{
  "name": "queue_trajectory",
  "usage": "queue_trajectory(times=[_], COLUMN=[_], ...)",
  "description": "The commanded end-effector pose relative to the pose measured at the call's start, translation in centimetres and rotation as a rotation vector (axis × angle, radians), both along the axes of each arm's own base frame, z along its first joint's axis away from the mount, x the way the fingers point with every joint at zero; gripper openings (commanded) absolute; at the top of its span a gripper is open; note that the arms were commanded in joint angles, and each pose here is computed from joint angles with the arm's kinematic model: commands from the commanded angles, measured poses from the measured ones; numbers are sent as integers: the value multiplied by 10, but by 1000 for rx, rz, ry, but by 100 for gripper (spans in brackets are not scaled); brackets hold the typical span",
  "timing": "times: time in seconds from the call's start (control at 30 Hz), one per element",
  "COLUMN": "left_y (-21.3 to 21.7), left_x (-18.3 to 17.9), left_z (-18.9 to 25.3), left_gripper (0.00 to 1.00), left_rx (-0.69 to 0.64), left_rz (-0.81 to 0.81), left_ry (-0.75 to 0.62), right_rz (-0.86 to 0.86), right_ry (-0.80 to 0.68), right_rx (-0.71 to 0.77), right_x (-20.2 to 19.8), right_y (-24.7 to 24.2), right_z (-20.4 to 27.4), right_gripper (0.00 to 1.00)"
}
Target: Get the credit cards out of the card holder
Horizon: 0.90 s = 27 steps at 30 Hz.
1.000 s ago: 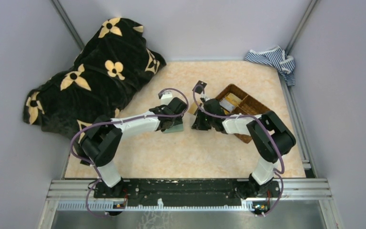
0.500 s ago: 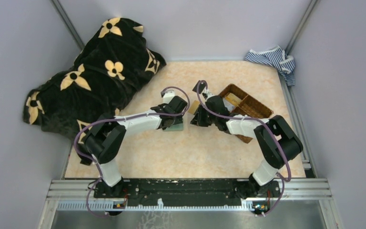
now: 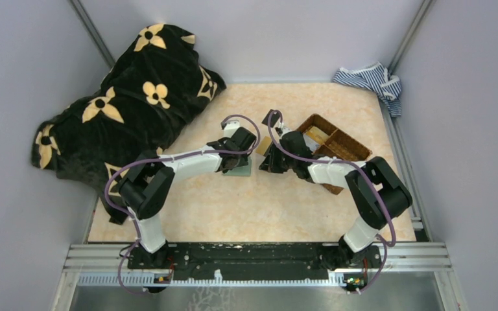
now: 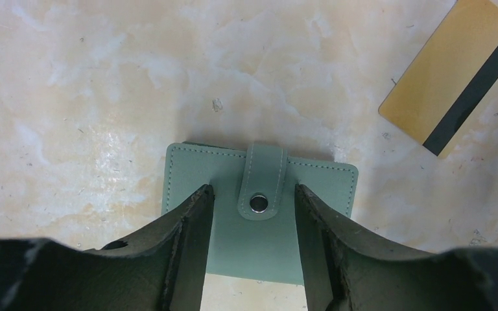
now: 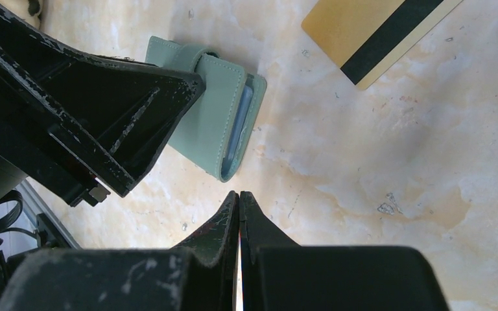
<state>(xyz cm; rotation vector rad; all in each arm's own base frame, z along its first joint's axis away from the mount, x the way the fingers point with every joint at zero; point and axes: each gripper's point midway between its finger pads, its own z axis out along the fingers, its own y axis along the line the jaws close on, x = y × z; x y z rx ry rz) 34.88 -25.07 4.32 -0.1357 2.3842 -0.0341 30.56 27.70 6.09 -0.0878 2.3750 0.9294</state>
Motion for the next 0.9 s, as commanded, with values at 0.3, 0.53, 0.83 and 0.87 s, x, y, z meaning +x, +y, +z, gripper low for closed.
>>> queue_trajectory(times=[0.3, 0.53, 0.83, 0.87], left_y=[-7, 0, 3, 3], left_x=[0, 0, -3, -4], left_z=[5, 10, -5, -7], left_gripper=[64, 64, 60, 60], left_rx=[40, 63, 98, 97], left_rz=[-104, -99, -100, -102], left_ry=[35, 18, 56, 61], right_rz=[16, 14, 17, 16], right_ry=[-25, -22, -27, -26], right_rx=[48, 44, 45, 44], right_x=[7, 6, 7, 7], right_y=[9, 7, 8, 8], right_z=[9, 6, 9, 9], right_gripper=[0, 0, 0, 0])
